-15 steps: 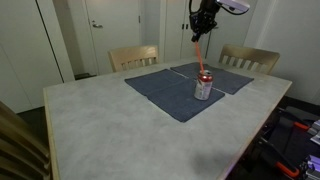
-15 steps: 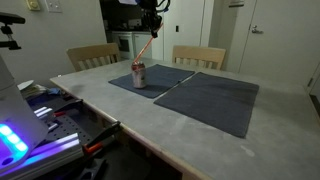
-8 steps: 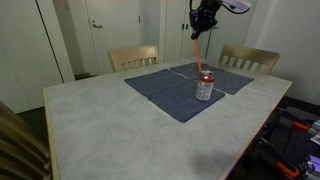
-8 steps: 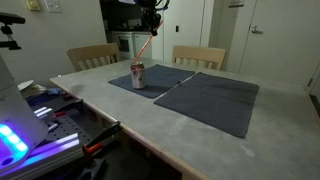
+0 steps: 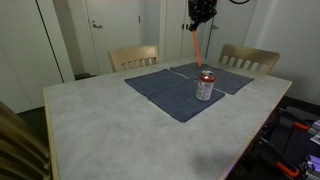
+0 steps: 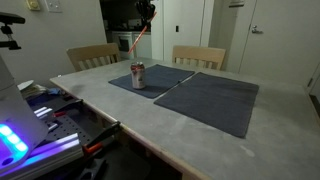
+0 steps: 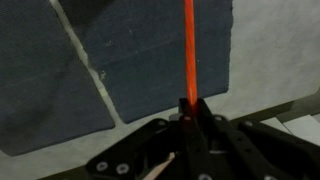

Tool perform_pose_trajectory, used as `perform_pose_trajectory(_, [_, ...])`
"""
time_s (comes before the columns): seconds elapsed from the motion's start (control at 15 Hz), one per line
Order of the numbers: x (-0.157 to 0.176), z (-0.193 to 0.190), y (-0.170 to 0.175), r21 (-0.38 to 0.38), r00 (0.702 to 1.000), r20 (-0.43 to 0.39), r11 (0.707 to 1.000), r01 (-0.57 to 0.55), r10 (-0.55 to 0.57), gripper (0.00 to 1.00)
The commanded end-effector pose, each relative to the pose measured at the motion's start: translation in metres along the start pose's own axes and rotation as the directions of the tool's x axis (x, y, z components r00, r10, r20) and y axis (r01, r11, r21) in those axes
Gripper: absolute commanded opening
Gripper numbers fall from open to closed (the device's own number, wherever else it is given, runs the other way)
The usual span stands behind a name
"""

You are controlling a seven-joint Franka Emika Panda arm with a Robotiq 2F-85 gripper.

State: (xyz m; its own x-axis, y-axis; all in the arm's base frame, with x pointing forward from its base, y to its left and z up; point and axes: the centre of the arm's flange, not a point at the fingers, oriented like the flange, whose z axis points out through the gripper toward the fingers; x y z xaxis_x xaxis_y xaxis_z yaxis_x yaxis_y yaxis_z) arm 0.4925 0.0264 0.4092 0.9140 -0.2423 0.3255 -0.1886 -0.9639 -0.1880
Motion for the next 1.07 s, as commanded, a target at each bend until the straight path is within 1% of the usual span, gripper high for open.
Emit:
perform_pose_trajectory(0.0, [-0.005, 0.013, -0.026, 0.057, 0.986, 0.133, 0.994, 0.090, -0.097, 0.02])
perform_pose_trajectory(0.27, [-0.018, 0.045, -0.058, 0.062, 0.945, 0.250, 0.977, 0.203, -0.213, 0.02])
perform_pose_trajectory(0.47, [-0.017, 0.079, -0.072, 0.057, 0.915, 0.312, 0.966, 0.252, -0.257, 0.02])
perform_pose_trajectory(0.53, [-0.016, 0.089, -0.075, 0.056, 0.907, 0.322, 0.962, 0.268, -0.271, 0.02])
perform_pose_trajectory(0.73, [-0.010, 0.124, -0.086, 0.019, 0.887, 0.342, 0.947, 0.322, -0.309, 0.02])
perform_pose_trajectory(1.0, [0.006, 0.166, -0.101, -0.023, 0.850, 0.379, 0.914, 0.405, -0.366, 0.02])
